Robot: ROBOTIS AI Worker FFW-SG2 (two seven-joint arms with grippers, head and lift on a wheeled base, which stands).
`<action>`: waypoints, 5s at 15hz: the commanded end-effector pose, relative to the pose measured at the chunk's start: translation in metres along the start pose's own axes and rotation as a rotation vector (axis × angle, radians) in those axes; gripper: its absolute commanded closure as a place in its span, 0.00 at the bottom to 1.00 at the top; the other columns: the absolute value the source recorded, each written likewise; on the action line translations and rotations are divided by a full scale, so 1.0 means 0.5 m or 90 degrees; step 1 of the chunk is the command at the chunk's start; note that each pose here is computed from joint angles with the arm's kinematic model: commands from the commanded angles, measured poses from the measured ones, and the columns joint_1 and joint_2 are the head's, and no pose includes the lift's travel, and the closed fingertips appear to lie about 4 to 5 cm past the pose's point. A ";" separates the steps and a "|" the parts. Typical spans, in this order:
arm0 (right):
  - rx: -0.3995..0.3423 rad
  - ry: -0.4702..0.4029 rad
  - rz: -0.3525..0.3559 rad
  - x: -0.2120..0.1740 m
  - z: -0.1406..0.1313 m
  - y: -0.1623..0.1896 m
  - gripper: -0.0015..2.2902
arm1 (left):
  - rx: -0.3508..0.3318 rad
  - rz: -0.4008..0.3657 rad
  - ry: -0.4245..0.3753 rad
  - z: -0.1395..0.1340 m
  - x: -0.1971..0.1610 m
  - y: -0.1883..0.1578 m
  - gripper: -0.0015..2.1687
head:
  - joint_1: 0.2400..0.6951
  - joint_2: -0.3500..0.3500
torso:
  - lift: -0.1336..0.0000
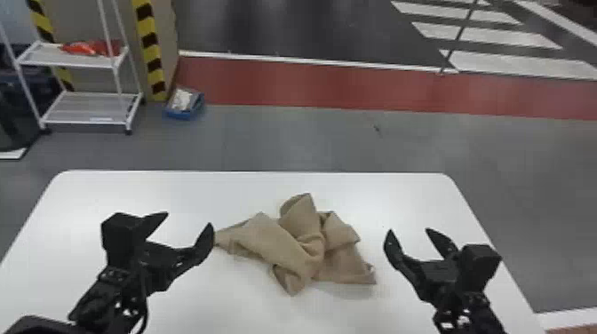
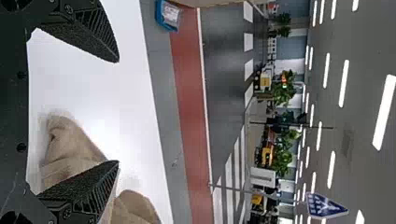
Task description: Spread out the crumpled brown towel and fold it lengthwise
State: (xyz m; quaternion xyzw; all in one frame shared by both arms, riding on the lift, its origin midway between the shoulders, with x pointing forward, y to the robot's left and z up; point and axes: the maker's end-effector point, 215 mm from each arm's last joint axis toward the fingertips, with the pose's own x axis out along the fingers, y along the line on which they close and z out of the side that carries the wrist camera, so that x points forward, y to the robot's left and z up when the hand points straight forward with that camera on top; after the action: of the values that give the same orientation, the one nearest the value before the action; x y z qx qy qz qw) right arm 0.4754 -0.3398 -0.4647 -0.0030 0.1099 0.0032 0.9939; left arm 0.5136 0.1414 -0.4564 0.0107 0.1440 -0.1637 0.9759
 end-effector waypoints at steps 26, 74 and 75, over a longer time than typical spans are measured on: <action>-0.016 -0.077 0.030 -0.106 -0.002 0.018 0.08 | 0.082 -0.059 0.151 -0.187 0.173 -0.083 0.39 | 1.00 0.10 | 1.00; -0.134 0.173 0.160 -0.017 -0.171 0.107 0.84 | 0.011 0.056 0.087 0.062 -0.137 0.148 0.85 | 1.00 0.39 | 1.00; -0.105 0.173 0.168 -0.021 -0.160 0.102 0.84 | 0.015 0.057 0.086 0.070 -0.142 0.153 0.85 | 1.00 0.40 | 1.00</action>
State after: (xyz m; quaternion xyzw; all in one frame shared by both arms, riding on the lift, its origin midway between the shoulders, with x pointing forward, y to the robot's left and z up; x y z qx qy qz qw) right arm 0.4456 -0.2817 -0.5554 -0.0981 0.2532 0.1485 0.9509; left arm 0.4839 0.2283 -0.4097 0.0366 0.2084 -0.1237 0.9695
